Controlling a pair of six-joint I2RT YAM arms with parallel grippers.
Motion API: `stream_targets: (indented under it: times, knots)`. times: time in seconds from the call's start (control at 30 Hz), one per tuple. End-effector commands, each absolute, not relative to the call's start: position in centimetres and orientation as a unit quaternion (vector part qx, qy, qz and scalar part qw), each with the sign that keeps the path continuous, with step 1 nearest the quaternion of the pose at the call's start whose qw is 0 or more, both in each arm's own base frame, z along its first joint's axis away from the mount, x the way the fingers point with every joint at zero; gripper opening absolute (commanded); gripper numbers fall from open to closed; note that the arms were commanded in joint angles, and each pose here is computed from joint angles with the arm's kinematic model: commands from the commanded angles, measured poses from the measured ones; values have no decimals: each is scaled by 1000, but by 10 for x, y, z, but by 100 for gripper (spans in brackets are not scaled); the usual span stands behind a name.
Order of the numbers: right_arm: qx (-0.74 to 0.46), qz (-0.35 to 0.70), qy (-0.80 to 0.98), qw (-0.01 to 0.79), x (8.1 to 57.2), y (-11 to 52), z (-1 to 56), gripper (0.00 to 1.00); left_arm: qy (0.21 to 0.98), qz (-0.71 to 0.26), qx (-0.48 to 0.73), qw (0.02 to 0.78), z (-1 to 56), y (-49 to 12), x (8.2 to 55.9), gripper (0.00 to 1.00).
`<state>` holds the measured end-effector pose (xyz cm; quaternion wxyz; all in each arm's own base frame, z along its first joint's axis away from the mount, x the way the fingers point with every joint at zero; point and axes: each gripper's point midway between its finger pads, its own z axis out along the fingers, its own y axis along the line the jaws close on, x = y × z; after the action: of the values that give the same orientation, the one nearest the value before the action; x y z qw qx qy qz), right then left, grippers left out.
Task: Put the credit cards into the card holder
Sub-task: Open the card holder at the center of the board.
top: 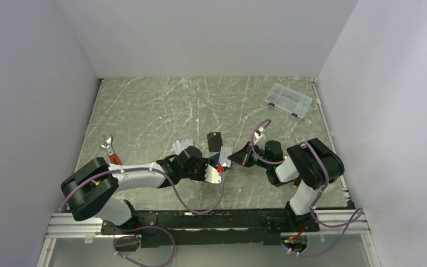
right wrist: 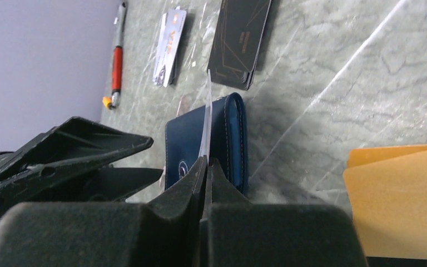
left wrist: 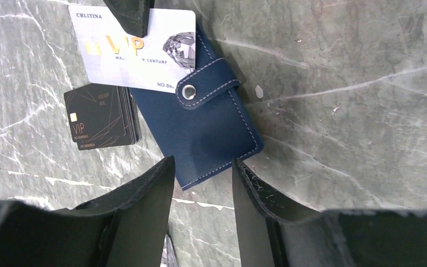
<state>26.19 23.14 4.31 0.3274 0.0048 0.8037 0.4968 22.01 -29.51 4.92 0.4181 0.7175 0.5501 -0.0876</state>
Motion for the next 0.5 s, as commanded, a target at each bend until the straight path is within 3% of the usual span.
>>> stream_targets:
  times: [0.0, 0.47]
  knots:
    - [-7, 588, 738, 332, 251, 241, 78, 0, 522, -93, 733, 425, 56, -301, 219, 48]
    - [-5, 618, 723, 307, 241, 246, 83, 0, 498, -100, 775, 377, 50, -283, 198, 51]
